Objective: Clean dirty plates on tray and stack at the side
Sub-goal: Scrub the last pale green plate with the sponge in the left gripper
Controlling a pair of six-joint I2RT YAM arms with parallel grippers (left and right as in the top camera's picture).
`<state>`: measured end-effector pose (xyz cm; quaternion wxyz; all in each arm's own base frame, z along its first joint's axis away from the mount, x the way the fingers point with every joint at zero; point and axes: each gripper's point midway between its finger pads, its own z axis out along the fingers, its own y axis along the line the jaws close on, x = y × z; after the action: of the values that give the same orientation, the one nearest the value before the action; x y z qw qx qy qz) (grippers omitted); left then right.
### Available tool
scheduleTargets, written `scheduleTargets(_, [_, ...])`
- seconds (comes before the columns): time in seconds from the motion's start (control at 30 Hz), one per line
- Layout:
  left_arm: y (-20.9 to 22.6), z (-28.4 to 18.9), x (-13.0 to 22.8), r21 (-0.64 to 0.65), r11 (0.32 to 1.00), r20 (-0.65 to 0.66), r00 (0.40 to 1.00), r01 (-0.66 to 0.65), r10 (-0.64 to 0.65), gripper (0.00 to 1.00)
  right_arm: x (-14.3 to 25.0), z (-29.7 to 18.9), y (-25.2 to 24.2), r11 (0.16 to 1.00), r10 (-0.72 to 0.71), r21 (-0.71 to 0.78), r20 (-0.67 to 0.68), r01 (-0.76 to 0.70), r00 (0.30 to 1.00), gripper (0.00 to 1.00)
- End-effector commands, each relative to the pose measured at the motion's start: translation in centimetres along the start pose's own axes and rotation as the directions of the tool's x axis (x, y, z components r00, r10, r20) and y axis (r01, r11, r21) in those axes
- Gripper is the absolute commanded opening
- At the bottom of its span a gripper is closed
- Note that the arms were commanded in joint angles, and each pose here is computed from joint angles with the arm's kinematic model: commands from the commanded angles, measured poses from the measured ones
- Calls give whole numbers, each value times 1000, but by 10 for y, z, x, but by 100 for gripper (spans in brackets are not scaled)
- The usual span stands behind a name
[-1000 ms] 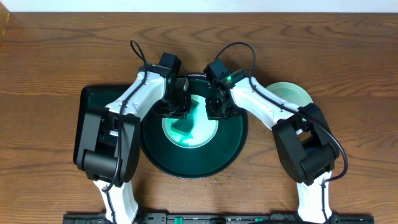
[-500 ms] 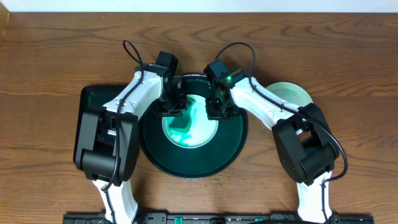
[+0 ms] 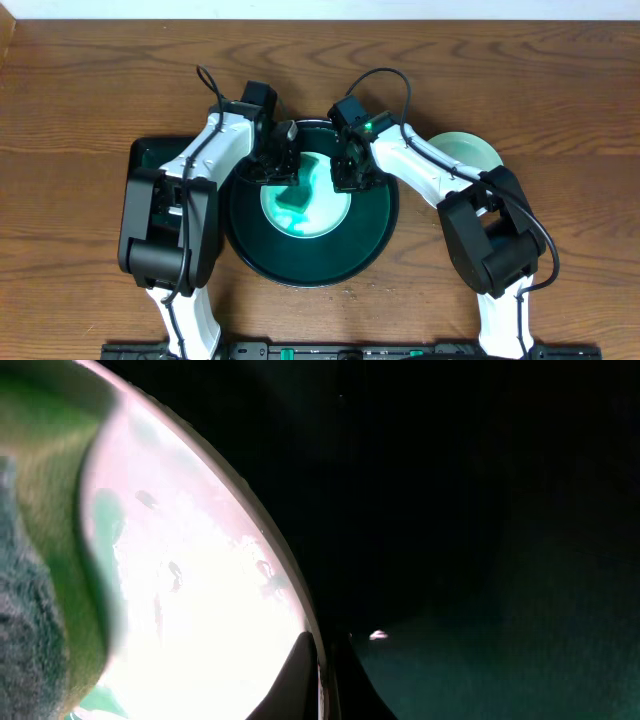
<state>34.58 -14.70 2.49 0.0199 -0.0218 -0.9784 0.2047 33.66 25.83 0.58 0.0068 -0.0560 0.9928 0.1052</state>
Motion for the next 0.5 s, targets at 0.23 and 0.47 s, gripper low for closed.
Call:
scheduleTargets(0.23, [50, -31, -19, -319, 940, 131, 988, 122, -84, 7, -2, -1, -1, 1000, -16, 20, 20, 15, 1000, 1])
scheduleTargets(0.47, [35, -69, -18, -295, 948, 206, 977, 117, -57, 7, -2, -1, -1, 1000, -16, 20, 20, 15, 1000, 1])
